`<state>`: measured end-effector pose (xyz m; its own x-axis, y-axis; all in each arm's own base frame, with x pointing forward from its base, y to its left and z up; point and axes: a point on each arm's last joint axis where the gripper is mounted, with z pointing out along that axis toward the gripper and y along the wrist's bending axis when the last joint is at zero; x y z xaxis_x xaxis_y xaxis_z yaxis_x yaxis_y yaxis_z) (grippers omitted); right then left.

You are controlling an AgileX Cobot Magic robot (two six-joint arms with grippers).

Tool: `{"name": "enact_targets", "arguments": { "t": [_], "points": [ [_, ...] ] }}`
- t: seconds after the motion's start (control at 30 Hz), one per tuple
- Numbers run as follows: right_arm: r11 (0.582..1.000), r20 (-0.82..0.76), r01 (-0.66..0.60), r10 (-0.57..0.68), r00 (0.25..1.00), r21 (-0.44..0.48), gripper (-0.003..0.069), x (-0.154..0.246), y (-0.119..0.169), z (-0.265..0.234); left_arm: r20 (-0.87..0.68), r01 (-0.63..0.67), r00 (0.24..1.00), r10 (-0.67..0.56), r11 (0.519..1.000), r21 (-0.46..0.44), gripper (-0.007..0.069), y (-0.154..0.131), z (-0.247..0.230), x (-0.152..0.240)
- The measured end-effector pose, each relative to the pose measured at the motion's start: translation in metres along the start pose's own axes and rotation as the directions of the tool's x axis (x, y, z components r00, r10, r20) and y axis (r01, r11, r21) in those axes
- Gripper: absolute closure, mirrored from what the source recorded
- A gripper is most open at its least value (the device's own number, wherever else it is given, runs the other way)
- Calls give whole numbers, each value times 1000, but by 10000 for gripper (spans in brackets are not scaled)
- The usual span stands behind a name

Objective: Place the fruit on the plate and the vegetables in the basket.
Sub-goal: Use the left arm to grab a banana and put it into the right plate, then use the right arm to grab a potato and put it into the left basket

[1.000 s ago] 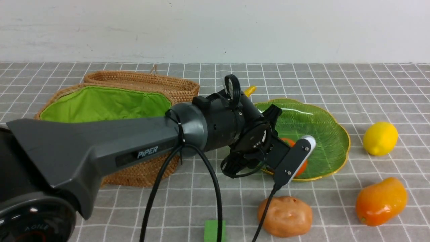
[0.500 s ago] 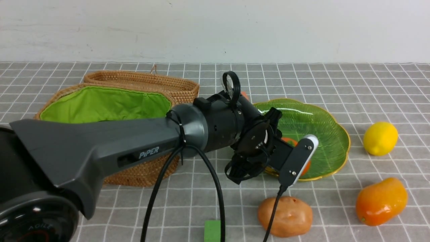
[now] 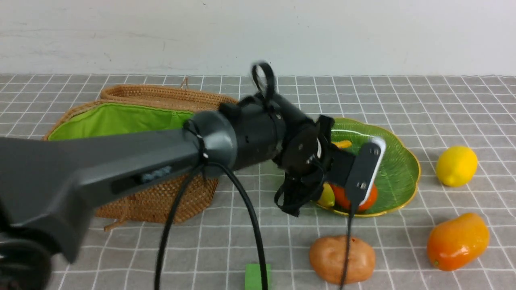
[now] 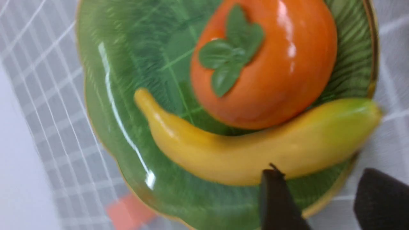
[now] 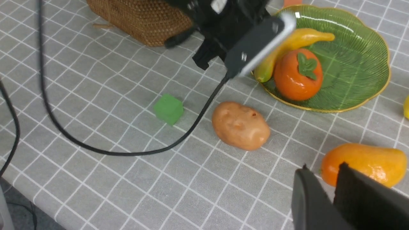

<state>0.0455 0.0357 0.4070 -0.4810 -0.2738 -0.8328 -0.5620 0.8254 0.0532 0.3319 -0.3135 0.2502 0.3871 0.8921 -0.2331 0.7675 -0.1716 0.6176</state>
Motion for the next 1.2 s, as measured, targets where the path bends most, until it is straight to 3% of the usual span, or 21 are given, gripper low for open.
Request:
{"name": "enact_targets", "arguments": {
  "t": [0.03, 0.07, 0.1, 0.2, 0.3, 0.33, 0.43, 0.57, 0.67, 0.7, 0.77, 0.93, 0.97, 1.0, 1.07, 1.2],
  "points": [
    [1000, -2, -1, 1, 1000, 0, 519, 0, 0, 0, 6, 25, 1000, -25, 1000, -5, 348, 2, -6, -1],
    [1000, -22, -7, 7, 1000, 0, 519, 0, 0, 2, 22, 255, 966, -256, 967, 26, 436, 5, -29, -4],
    [1000, -37, -9, 9, 999, 0, 519, 0, 0, 4, 29, 353, 935, -354, 935, 32, 484, 8, -45, -5],
    [1000, -103, -15, 15, 995, 0, 518, -1, -1, 15, 6, 618, 785, -619, 784, 58, 629, 11, -85, -5],
    [1000, -175, -19, 19, 984, 1, 517, -4, -2, 29, -28, 767, 640, -768, 638, 64, 638, 11, -121, -3],
    [1000, -226, -13, 13, 974, -1, 515, -7, -3, 41, -49, 825, 565, -824, 562, 57, 638, 9, -145, 0],
    [1000, -310, 11, -19, 951, -25, 512, -12, -4, 66, -21, 877, 480, -877, 479, 41, 638, 4, -192, 6],
    [995, -391, 33, -66, 918, -90, 508, -17, -3, 98, 32, 905, 422, -906, 423, 37, 638, -14, -235, 16],
    [981, -450, 52, -132, 883, -187, 486, -21, 0, 145, 64, 938, 341, -938, 344, 42, 638, -53, -269, 36],
    [980, -452, 56, -138, 881, -190, 486, -21, -1, 147, 77, 940, 336, -939, 339, 43, 638, -54, -274, 37],
    [966, -478, 70, -185, 859, -248, 442, -20, 0, 179, 103, 953, 293, -951, 299, 50, 638, -86, -289, 52],
    [934, -510, 129, -294, 808, -334, 256, -10, -3, 234, 192, 960, 254, -948, 271, 65, 638, -139, -309, 77],
    [932, -508, 134, -300, 807, -337, 246, -10, -3, 234, 194, 961, 252, -948, 269, 66, 638, -141, -310, 78],
    [922, -504, 162, -332, 797, -351, 155, -6, -5, 249, 225, 965, 227, -948, 249, 76, 638, -153, -316, 84],
    [906, -486, 217, -384, 785, -364, 56, -2, -8, 267, 268, 969, 197, -943, 228, 91, 638, -164, -326, 90],
    [871, -454, 330, -476, 753, -365, -16, 3, -15, 290, 328, 971, 173, -929, 218, 103, 638, -174, -340, 95]
  ]
}}
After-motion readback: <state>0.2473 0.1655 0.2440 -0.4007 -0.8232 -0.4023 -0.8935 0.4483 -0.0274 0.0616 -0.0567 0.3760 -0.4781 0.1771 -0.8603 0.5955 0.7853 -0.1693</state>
